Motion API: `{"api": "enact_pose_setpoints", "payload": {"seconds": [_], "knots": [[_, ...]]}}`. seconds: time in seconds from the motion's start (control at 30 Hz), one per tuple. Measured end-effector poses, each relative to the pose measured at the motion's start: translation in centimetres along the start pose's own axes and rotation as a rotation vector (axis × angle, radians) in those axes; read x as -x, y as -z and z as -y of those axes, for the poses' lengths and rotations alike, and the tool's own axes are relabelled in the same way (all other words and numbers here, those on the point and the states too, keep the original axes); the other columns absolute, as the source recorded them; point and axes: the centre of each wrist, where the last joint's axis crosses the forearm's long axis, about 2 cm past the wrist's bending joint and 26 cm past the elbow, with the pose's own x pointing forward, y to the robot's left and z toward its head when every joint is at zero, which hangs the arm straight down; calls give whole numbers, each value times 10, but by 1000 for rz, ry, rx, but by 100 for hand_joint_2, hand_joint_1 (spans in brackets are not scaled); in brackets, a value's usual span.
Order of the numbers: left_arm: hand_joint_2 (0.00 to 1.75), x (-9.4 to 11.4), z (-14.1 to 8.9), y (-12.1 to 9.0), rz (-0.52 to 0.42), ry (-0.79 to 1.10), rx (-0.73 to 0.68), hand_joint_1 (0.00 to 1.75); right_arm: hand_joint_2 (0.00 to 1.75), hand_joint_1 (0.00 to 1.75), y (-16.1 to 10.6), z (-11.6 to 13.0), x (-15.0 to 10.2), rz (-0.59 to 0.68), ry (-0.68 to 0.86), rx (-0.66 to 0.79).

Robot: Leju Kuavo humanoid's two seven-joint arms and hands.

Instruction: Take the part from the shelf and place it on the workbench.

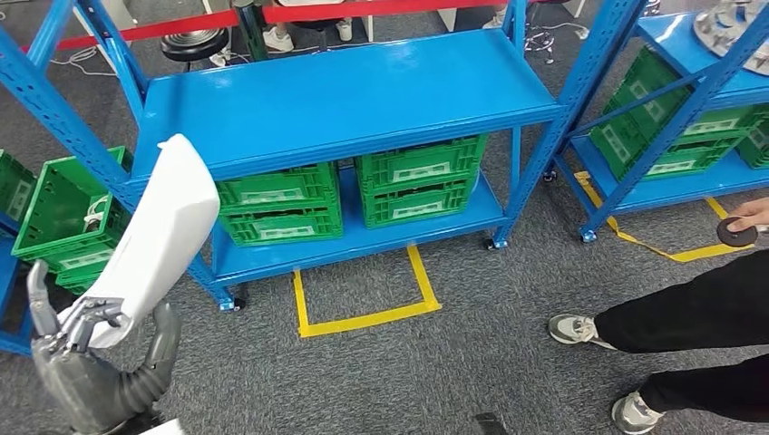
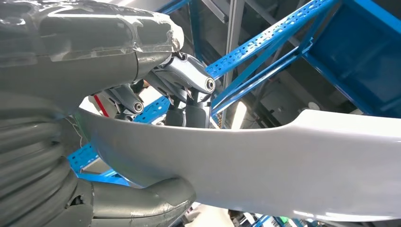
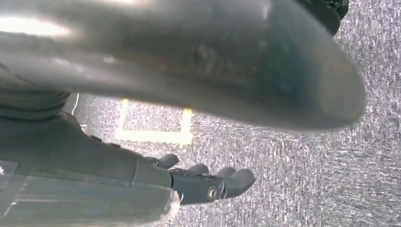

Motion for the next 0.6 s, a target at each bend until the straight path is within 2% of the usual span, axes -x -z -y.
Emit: {"api": "enact_pose_setpoints", "payload": {"seconds": [0.6], "knots": [[175, 1, -1, 0, -7, 8, -2, 175, 0, 0, -1, -5, 0, -1, -6, -12]]}}
